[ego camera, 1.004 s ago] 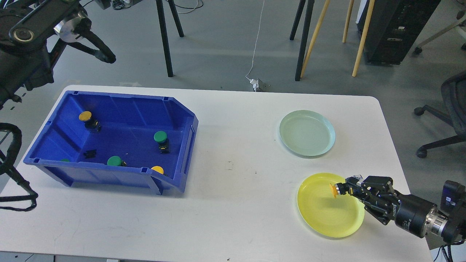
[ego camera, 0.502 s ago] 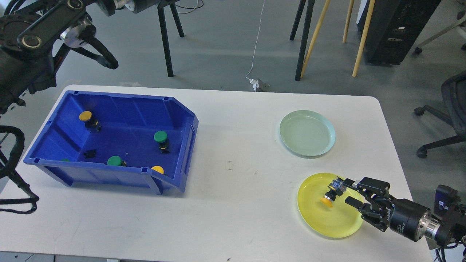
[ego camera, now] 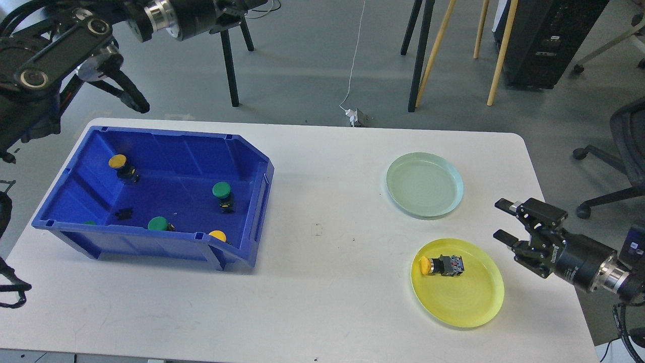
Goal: Pass button and place on color plate
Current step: 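Withdraw the right gripper and move the left gripper to the bin, then grasp a green button in the bin with the left gripper and lift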
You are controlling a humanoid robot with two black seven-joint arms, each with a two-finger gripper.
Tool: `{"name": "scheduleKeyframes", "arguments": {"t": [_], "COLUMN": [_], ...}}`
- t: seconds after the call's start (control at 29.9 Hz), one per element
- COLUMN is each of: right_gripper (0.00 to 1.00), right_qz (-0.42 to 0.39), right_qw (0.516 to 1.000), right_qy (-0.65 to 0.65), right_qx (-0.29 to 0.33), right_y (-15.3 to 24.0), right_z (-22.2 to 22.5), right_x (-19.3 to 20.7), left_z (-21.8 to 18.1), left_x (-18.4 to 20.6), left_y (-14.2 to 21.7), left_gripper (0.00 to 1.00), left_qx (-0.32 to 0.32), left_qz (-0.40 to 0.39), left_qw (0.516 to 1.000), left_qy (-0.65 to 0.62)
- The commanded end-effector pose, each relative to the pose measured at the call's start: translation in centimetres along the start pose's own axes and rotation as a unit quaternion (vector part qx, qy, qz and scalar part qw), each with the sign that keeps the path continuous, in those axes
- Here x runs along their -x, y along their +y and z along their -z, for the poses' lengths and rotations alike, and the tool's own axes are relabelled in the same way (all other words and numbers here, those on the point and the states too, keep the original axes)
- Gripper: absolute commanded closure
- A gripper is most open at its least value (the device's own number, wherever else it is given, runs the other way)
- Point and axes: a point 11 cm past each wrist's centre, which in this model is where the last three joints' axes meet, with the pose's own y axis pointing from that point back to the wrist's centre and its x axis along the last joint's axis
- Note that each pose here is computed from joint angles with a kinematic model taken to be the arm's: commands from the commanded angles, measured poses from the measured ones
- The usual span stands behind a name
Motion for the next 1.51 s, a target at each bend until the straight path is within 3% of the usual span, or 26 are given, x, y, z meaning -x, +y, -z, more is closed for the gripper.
{"name": "scheduleKeyframes", "arguments": {"t": [0.0,0.17,0.3,0.5,0.67,0.8,1.3,1.47], "right_gripper": [0.06,0.06,0.06,0.06,0.06,0.06,0.06,0.06], "right_qz": [-0.032,-0.056,-0.071,-0.102,-0.104,-0.106,-0.110,-0.110], "right_qw": [0.997,0.991,0.990,0.989,0.988,0.988,0.989,0.989], "right_qy": [0.001,0.028,0.024,0.040,0.047,0.050,0.053,0.053], "right_qx": [-0.072,-0.119,-0.115,-0.102,-0.102,-0.103,-0.088,-0.084], "right_y": [-1.2,-2.2,-2.9,-3.0,-3.1,-3.0,-2.9,-3.0], "right_z": [4.7,9.2,10.6,12.1,12.6,12.8,12.2,11.9], "right_x": [-2.2,-4.2,-5.3,-7.8,-8.1,-8.2,-8.5,-8.4], "left_z": [1.3,4.1,6.7,11.2,14.9,17.1,21.4,21.7], "left_x": [1.0,2.5,3.9,6.5,10.7,11.5,14.5,14.4], "left_y": [2.5,7.9,12.2,14.2,11.3,8.3,4.8,4.4], "left_gripper": [0.01,0.01,0.01,0.01,0.01,0.01,0.02,0.10], "left_qx": [-0.038,-0.116,-0.188,-0.254,-0.264,-0.280,-0.298,-0.292], "left_qz": [0.033,0.084,0.131,0.198,0.269,0.279,0.292,0.284], "left_qw": [0.998,0.984,0.953,0.903,0.860,0.847,0.854,0.859], "left_qy": [-0.037,-0.110,-0.200,-0.284,-0.344,-0.357,-0.311,-0.311]}}
